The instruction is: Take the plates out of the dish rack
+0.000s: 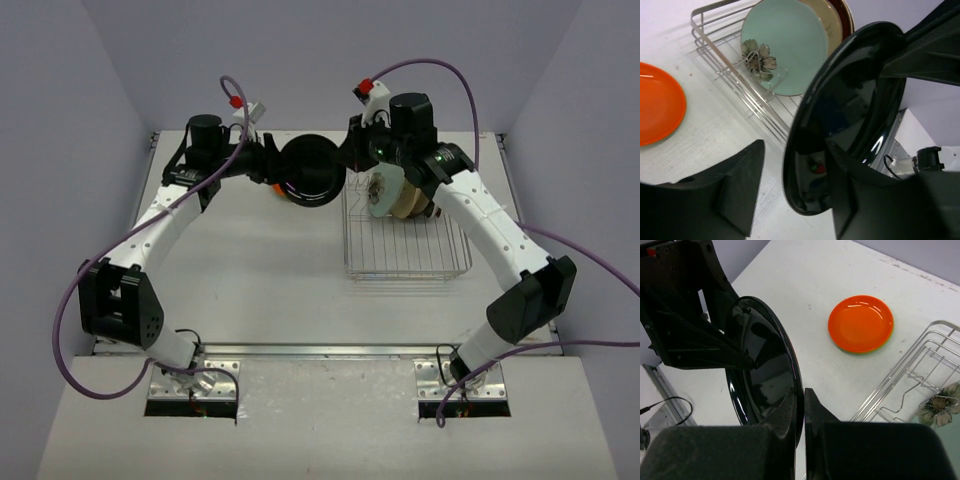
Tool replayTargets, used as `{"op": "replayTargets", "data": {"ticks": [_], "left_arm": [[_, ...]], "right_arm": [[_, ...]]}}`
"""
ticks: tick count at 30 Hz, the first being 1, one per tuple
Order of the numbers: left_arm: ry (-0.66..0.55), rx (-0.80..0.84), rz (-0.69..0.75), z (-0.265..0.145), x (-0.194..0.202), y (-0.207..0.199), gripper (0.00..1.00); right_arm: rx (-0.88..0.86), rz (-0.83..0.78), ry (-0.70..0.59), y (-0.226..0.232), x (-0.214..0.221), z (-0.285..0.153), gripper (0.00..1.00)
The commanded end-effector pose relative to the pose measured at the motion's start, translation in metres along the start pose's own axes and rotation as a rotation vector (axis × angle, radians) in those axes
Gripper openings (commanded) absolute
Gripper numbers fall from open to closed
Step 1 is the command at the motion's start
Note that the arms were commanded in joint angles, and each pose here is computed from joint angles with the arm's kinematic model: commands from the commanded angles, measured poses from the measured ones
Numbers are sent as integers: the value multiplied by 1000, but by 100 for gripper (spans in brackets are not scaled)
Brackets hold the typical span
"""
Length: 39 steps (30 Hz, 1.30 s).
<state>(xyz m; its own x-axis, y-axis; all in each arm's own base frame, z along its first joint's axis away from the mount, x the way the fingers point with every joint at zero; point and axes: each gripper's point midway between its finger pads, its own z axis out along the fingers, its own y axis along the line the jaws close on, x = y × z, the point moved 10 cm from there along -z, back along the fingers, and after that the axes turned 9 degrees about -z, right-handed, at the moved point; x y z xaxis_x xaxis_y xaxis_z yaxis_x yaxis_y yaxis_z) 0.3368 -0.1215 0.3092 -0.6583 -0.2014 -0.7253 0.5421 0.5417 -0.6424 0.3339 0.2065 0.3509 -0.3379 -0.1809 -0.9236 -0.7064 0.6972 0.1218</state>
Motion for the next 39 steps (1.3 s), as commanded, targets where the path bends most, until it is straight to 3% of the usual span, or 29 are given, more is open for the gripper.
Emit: {"op": "replayTargets", "data": {"ticks": [1,4,6,7,9,10,11,18,29,39], "left_arm": [[-9,87,-54,-1,-8,9,28],[-7,89,-124,-3,-9,25,11],[-15,71,-197,-8,-11,46,0],[-21,55,-223,-9,-11,55,0],[-37,26,-259,-10,-12,73,0],[-63,2,-265,-14,-16,84,0],[-75,-22,-276,-15,-16,94,0],[-109,-178,-308,7,-21,150,0],[-76,-287,-436,52,-22,220,0],[-47,-293,-433,85,-21,237,10]], "right_arm": [[-68,31,-36,6,-4,3,0],[-34,37,-25,3,0,6,0],[22,45,-20,-1,2,7,20],[45,48,-16,-3,3,8,32],[99,51,-12,-8,5,7,65],[128,49,-14,-10,5,7,75],[139,48,-15,-11,5,6,79],[311,54,-14,-34,11,-10,91],[391,95,-7,-60,26,-35,93],[392,103,15,-62,34,-34,93]]}}
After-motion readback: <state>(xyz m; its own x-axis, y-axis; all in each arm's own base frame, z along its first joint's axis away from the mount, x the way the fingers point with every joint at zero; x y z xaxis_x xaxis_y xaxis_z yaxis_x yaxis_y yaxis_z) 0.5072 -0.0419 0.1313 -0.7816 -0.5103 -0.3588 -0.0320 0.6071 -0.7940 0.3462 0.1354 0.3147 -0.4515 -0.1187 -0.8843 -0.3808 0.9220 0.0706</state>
